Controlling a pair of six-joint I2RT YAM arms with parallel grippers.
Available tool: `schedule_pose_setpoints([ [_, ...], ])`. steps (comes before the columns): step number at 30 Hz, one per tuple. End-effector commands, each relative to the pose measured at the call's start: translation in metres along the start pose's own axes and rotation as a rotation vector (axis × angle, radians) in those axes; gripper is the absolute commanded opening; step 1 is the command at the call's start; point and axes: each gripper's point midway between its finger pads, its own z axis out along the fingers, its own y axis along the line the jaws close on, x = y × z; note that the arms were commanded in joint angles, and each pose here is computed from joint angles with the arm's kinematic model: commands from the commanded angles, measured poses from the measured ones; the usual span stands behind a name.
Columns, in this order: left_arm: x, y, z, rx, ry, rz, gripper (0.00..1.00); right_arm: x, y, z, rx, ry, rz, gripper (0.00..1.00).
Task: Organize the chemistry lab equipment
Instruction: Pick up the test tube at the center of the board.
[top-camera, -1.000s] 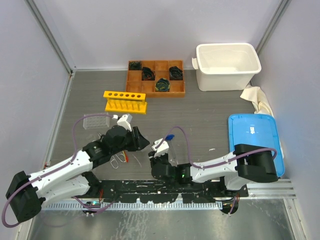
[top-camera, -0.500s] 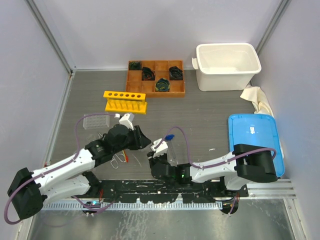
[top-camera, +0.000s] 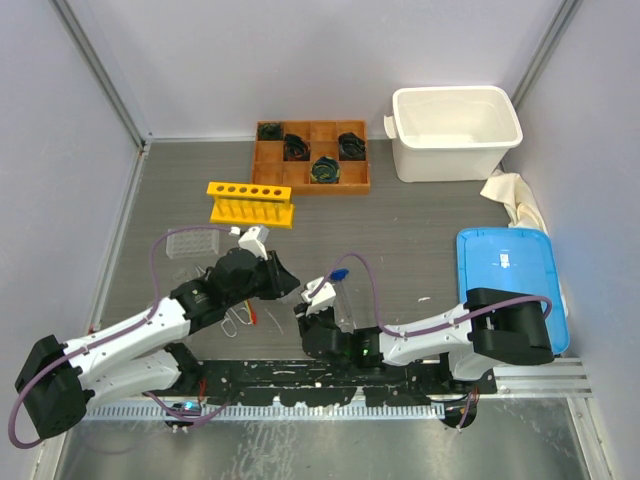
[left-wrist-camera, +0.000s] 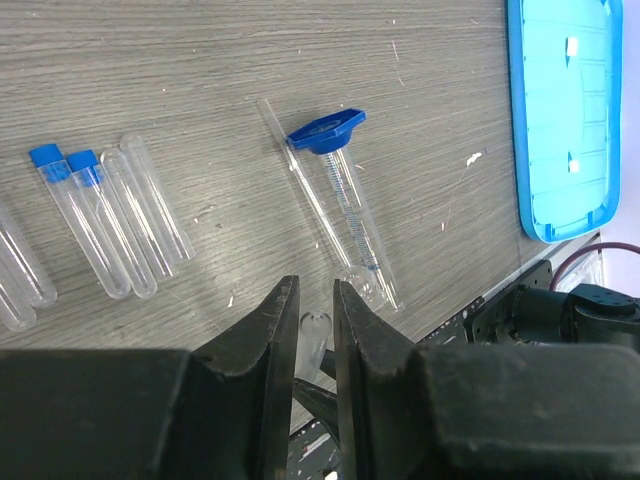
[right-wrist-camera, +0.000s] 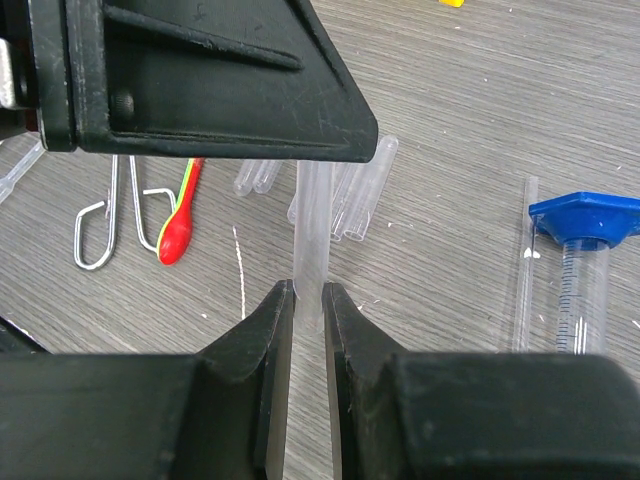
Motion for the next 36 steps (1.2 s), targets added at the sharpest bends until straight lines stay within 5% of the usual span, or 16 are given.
schedule_pose_setpoints([
  [1,-0.016,-0.027,-0.003,0.086,-0.044,0.001,0.21,-0.017,0.012,0.0,-0.012,-0.046,0.071,0.01],
  [12,-0.014,-0.021,0.001,0.06,-0.04,0.01,0.01,-0.018,0.011,-0.001,-0.017,-0.046,0.077,0.07],
  [24,-0.015,-0.011,0.005,0.013,-0.053,0.035,0.0,-0.019,0.006,-0.004,-0.01,-0.052,0.089,0.1],
  [36,-0.021,-0.003,0.004,-0.04,-0.075,0.05,0.0,-0.02,0.016,-0.005,-0.063,-0.042,0.079,0.56],
])
